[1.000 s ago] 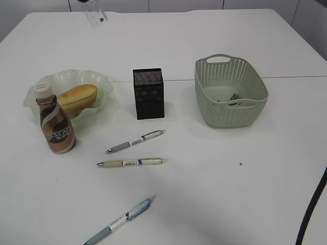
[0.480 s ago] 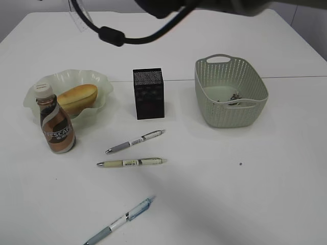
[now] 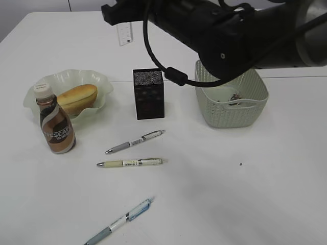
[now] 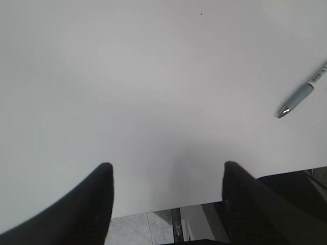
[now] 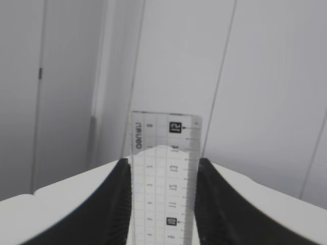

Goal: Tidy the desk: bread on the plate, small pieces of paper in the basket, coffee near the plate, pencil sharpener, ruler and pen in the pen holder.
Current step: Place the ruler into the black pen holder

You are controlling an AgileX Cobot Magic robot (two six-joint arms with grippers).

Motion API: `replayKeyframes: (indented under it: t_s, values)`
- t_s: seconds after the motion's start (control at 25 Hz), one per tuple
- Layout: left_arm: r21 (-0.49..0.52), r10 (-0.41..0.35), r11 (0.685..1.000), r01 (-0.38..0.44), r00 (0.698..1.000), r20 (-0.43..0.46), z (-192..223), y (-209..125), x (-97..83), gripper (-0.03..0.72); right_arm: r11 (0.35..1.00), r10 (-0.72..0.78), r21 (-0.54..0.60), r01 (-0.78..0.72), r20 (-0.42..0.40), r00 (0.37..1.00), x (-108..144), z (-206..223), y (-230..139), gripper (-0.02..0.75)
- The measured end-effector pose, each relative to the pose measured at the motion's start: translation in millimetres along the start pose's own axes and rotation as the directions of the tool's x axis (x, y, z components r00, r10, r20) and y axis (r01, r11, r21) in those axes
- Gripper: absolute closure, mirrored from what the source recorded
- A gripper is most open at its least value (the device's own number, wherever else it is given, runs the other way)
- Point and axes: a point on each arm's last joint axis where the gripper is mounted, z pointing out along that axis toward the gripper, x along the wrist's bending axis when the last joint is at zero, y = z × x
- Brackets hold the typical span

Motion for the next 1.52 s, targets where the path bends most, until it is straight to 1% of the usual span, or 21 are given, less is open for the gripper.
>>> replayKeyframes:
  t_s: [0.08, 0.24, 0.4, 0.6, 0.72, 0.92, 1.24, 1.52]
  values:
    - [0.0, 0.0, 1.0, 0.0, 1.0, 0.0, 0, 0, 0.0, 0.202, 1.0, 0.004, 0.007, -0.004, 0.056, 0.998, -9, 0, -4, 0.482]
    - [0.0, 0.0, 1.0, 0.0, 1.0, 0.0, 0, 0, 0.0, 0.202, 1.0, 0.007, -0.02, -0.004, 0.159, 0.987, -23, 2, -19, 0.482]
    - [-0.006, 0.0, 1.0, 0.0, 1.0, 0.001, 0, 1, -0.1, 0.202, 1.0, -0.01, 0.002, 0.01, 0.201, 0.979, -28, 7, -52, 0.482]
    - [-0.027, 0.0, 1.0, 0.0, 1.0, 0.004, 0, 2, -0.4, 0.202, 0.999, 0.008, 0.028, -0.015, 0.25, 0.968, -39, 18, -81, 0.482]
    - [-0.042, 0.0, 0.999, 0.0, 1.0, 0.007, 0, 4, -0.6, 0.202, 0.999, 0.011, 0.031, -0.02, 0.26, 0.966, -42, 26, -92, 0.482]
    - [-0.073, 0.0, 0.997, 0.0, 1.0, 0.012, 0, 7, -1.1, 0.202, 0.997, 0.025, 0.064, -0.042, 0.251, 0.968, -40, 35, -105, 0.482]
    - [-0.075, 0.0, 0.997, 0.0, 1.0, 0.012, 0, 7, -1.1, 0.202, 0.988, 0.059, 0.124, -0.091, 0.238, 0.969, -37, 36, -118, 0.482]
    - [-0.075, 0.0, 0.997, 0.0, 1.0, 0.012, 0, 7, -1.1, 0.202, 0.971, 0.066, 0.211, -0.113, 0.22, 0.973, -34, 35, -133, 0.482]
